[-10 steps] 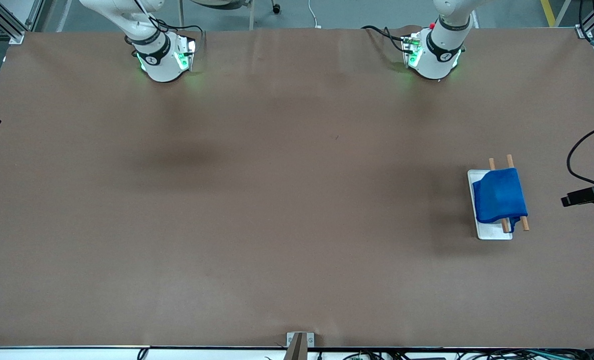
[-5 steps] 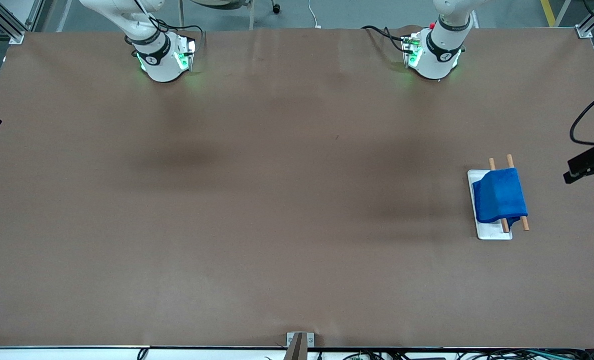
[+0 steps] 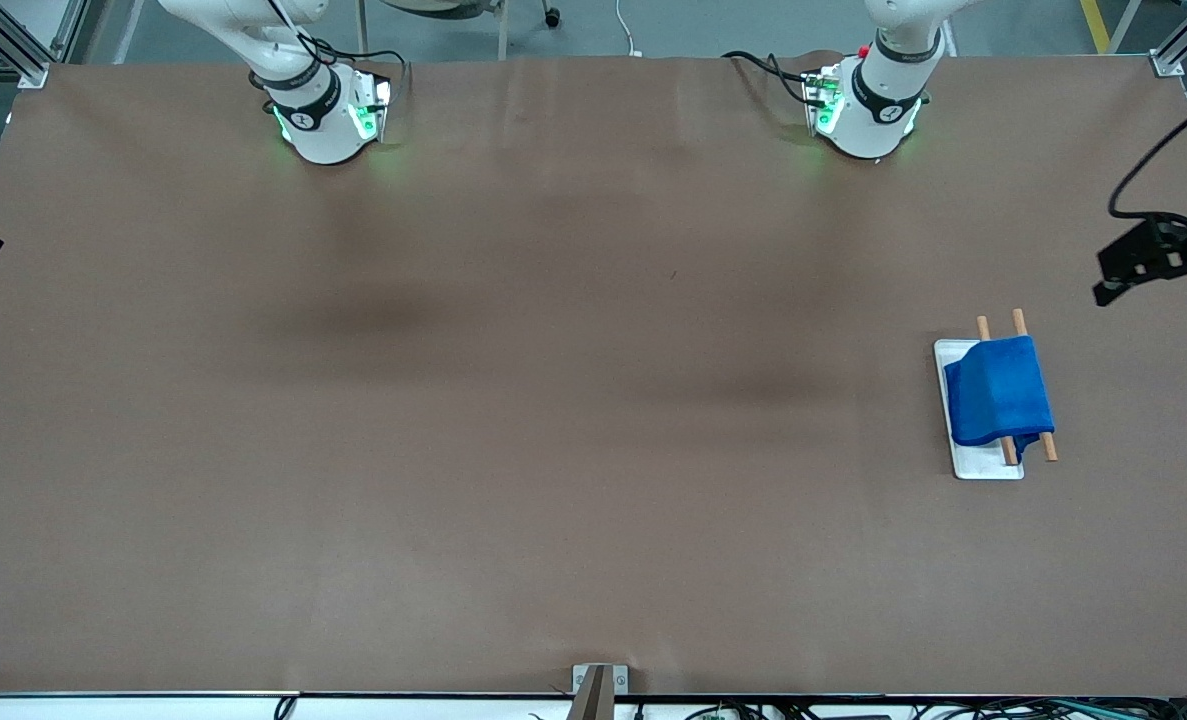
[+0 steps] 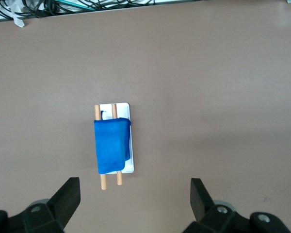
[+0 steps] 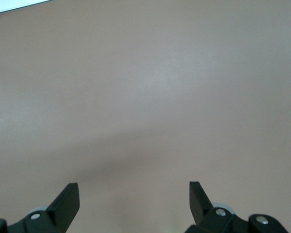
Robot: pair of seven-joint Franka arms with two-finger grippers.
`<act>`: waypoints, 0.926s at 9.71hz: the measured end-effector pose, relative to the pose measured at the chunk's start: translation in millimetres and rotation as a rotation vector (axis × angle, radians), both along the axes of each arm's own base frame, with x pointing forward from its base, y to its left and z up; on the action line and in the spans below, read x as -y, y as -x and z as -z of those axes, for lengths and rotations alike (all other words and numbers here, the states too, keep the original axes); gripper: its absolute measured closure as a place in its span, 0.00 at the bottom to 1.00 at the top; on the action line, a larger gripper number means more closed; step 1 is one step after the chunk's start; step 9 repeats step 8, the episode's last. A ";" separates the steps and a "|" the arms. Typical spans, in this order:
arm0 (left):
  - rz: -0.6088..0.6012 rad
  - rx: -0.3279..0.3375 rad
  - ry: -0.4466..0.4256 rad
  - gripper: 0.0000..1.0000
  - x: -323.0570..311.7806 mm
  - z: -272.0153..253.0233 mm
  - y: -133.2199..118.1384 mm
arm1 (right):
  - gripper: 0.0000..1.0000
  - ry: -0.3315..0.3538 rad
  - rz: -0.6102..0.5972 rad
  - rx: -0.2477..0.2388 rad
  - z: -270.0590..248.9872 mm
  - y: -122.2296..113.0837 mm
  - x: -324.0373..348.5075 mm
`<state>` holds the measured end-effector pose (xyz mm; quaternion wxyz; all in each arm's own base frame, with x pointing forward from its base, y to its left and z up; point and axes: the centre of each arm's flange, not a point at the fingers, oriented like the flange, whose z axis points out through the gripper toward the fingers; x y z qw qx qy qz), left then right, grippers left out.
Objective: Right arm passes towel to left arm to hang
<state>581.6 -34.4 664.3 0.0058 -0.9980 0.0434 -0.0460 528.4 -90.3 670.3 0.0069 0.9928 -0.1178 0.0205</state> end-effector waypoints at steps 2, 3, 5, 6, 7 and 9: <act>-0.005 -0.046 0.020 0.00 24.7 9.0 26.2 | 0.00 0.000 0.000 0.000 0.0 0.0 0.0; -0.011 -0.060 0.018 0.00 25.1 10.9 42.7 | 0.00 0.000 0.000 0.000 0.0 0.0 0.2; -0.022 -0.062 0.024 0.00 19.4 7.0 67.1 | 0.00 0.000 0.000 0.000 0.0 0.0 0.2; -0.016 -0.058 0.023 0.00 22.4 4.7 72.7 | 0.00 0.000 0.000 0.000 0.1 0.0 0.2; -0.010 -0.054 0.023 0.00 25.2 3.4 73.8 | 0.00 0.000 0.000 0.000 0.1 0.0 0.2; -0.008 -0.053 0.023 0.00 26.1 3.5 73.3 | 0.00 0.000 0.000 0.000 0.1 0.0 0.2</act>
